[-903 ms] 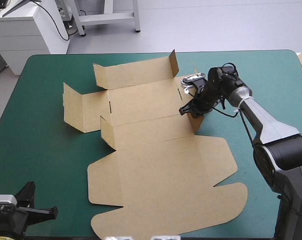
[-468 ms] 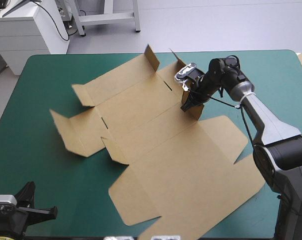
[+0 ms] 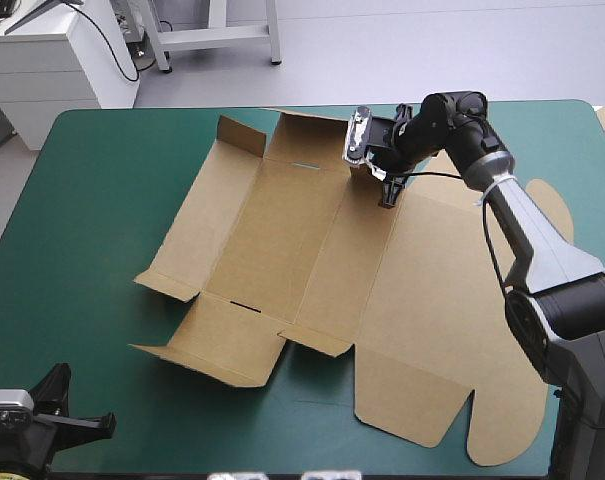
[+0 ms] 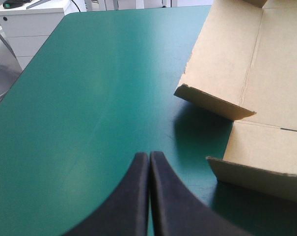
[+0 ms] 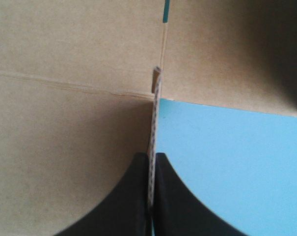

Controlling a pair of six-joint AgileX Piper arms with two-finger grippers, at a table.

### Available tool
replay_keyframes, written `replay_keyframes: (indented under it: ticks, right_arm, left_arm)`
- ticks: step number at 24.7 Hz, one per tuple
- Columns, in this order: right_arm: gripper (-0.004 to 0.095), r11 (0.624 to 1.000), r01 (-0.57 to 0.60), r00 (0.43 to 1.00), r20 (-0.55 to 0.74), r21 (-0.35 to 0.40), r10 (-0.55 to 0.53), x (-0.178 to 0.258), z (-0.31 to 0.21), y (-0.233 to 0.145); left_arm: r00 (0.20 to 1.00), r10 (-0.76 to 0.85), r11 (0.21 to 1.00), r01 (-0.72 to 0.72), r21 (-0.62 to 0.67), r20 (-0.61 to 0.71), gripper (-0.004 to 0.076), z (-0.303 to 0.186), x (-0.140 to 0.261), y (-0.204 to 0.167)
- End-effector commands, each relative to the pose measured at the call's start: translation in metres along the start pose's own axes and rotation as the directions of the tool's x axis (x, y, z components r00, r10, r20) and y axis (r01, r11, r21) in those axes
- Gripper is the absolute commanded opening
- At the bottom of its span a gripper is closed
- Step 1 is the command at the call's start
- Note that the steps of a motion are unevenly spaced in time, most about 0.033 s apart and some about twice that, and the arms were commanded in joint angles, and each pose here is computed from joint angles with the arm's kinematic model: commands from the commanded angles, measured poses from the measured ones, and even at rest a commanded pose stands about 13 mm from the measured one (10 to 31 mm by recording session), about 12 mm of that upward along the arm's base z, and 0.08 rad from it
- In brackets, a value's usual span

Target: Fold the box

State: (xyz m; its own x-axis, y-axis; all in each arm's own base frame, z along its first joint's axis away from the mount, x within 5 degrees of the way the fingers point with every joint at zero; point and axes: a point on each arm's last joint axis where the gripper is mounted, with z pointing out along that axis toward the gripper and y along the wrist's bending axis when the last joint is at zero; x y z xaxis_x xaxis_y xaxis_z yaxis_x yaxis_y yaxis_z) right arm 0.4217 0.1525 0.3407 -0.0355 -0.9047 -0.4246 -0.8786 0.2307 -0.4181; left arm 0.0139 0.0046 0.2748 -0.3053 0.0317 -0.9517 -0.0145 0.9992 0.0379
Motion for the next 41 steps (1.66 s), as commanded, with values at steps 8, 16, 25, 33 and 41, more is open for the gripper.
replay_keyframes:
  ticks: [8, 16, 25, 33, 41]
  right_arm:
    - [-0.0021, 0.988, 0.155, 0.983, 0.101, 0.003, -0.154, -0.027, -0.001, 0.008]
    - [0.0065, 0.990, 0.135, 0.989, 0.067, -0.050, -0.131, -0.036, 0.017, 0.020]
    - [0.0544, 0.989, -0.147, 0.986, 0.072, -0.017, 0.148, -0.046, -0.011, 0.012]
    - [-0.0008, 0.763, -0.581, 0.811, 0.130, 0.283, 0.570, -0.041, -0.075, -0.021]
    - [-0.0015, 0.614, -0.742, 0.651, 0.070, 0.269, 0.756, -0.014, -0.085, -0.020]
  left_arm:
    - [0.996, -0.008, 1.000, 0.008, 0.005, 0.085, -0.0008, -0.003, -0.014, 0.000]
    - [0.996, -0.008, 1.000, 0.008, 0.005, 0.085, -0.0008, -0.003, -0.014, 0.000]
    - [0.997, -0.012, 1.000, 0.011, 0.009, 0.080, -0.0008, -0.003, -0.015, 0.000]
    - [1.000, -0.021, 1.000, 0.021, 0.021, 0.012, -0.0008, 0.003, -0.070, -0.001]
    - [0.941, 0.108, 0.990, -0.132, -0.054, -0.320, -0.0008, 0.064, -0.112, 0.008]
